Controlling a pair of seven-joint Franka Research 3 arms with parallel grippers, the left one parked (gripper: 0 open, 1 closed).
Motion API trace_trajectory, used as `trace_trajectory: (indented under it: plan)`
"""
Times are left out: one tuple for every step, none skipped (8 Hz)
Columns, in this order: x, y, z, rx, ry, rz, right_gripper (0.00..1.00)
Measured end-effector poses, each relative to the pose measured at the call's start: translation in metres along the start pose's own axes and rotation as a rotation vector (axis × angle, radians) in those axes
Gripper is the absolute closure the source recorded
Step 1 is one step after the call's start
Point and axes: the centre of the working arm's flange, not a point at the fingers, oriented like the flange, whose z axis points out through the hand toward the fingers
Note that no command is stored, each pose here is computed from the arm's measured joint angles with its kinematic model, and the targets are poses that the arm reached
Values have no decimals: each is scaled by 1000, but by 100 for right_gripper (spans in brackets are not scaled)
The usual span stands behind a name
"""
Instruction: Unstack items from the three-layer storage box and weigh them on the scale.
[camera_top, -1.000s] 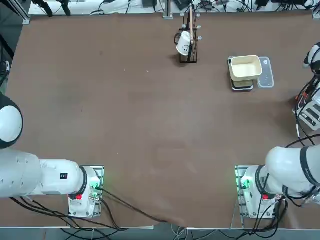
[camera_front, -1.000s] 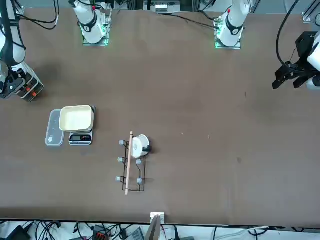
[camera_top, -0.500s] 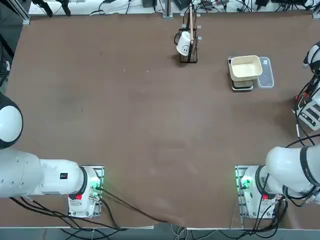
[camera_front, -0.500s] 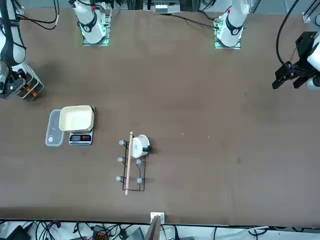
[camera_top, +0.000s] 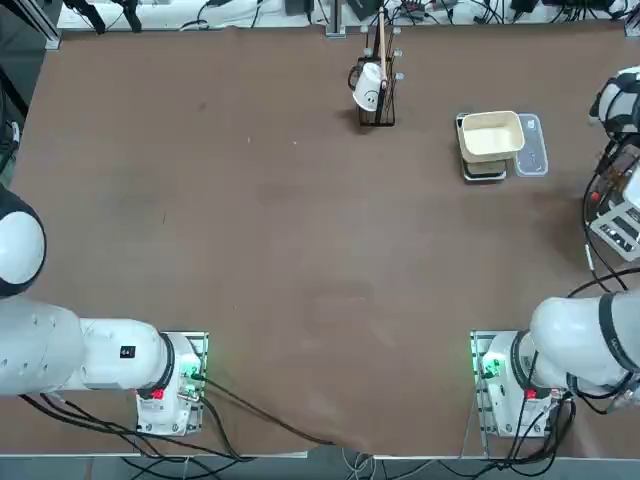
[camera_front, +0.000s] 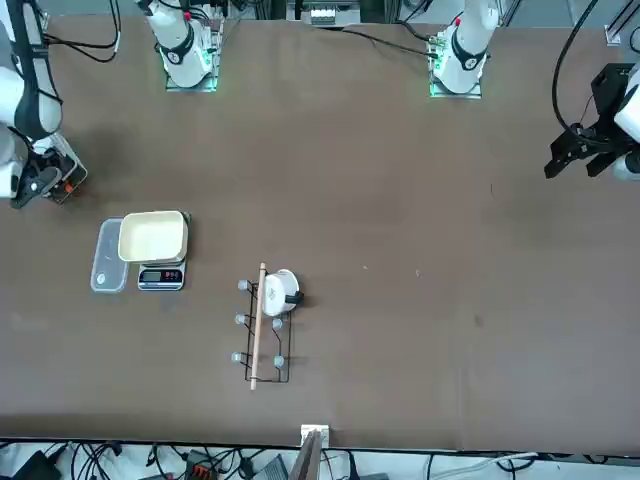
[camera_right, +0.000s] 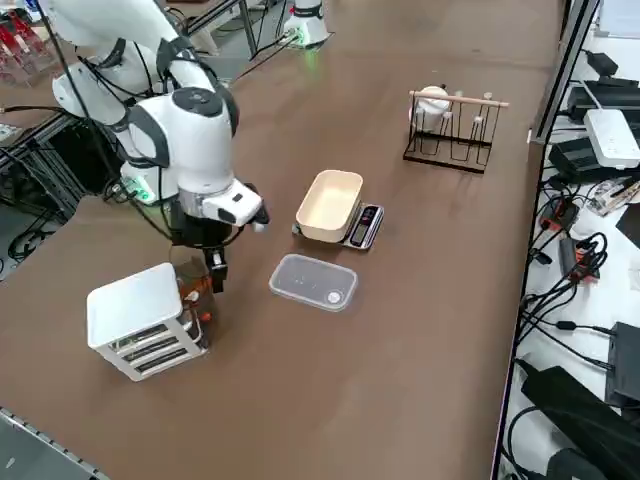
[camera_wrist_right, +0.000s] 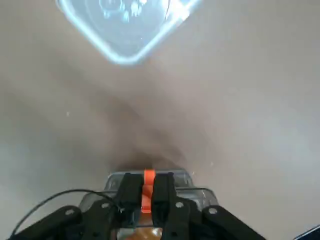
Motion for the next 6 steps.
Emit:
trace_trajectory:
  plan:
    - [12, 1, -4, -11, 2, 1, 86]
    - [24, 2, -8, -22, 5, 0, 86]
    - [35, 2, -12, -31, 8, 2, 89]
    - [41, 2, -13, -35, 9, 2, 89]
    - [44, 2, -13, -35, 8, 0, 89]
    - [47, 1, -13, -36, 8, -3, 89]
